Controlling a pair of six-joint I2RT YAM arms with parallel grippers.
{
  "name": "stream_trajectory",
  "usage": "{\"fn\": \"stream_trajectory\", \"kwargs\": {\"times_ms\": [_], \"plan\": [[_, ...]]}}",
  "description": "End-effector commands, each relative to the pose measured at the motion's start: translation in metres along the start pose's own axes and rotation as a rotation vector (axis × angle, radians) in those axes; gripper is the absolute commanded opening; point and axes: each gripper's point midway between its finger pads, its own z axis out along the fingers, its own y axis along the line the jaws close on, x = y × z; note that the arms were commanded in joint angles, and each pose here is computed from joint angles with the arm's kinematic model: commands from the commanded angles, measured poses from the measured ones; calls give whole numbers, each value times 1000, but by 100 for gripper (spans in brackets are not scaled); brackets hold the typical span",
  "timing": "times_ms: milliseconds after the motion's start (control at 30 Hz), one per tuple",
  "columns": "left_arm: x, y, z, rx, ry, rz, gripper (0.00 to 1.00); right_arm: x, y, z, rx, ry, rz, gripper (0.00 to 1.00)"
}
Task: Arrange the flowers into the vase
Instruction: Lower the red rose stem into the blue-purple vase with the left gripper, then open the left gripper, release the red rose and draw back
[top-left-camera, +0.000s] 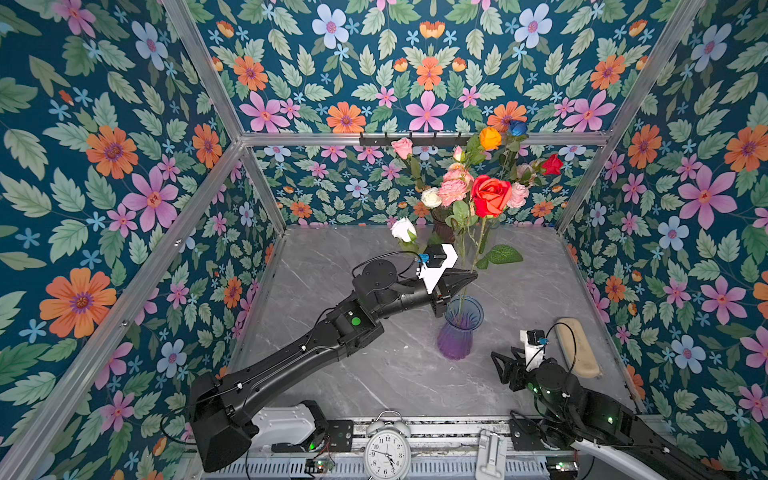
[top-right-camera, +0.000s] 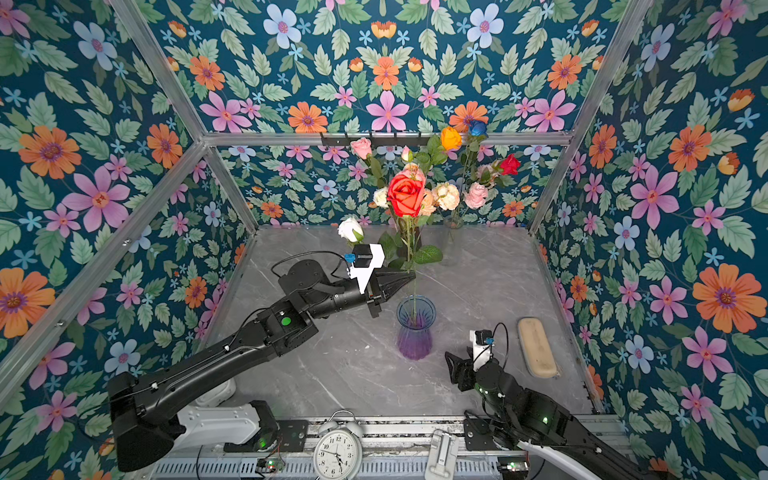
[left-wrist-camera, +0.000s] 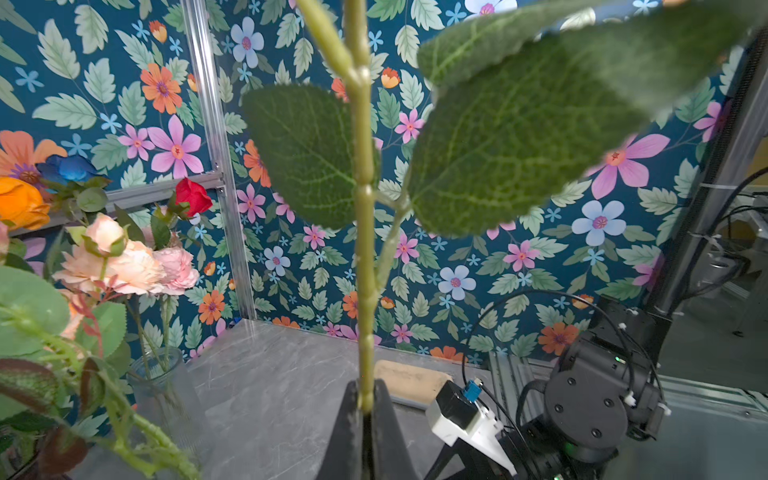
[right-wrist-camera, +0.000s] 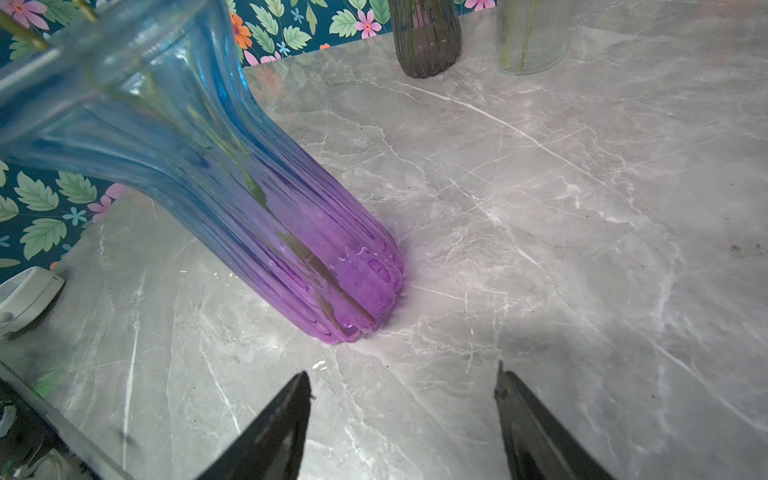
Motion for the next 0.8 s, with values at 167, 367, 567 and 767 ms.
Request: {"fn": "stream_trajectory", "kwargs": {"times_ms": [167, 367, 567, 767], "plan": [[25, 1, 16, 33, 126, -66, 0, -6, 6, 0, -27, -21, 11, 71], [49, 14, 23, -19, 202, -51, 0, -5, 6, 0, -30, -18, 8, 70], [71, 25, 34, -54, 259, -71, 0, -5, 7, 0, -32, -20, 8, 70], [80, 33, 38, -89, 287, -74, 0, -5, 7, 1, -33, -18, 4, 70]]}}
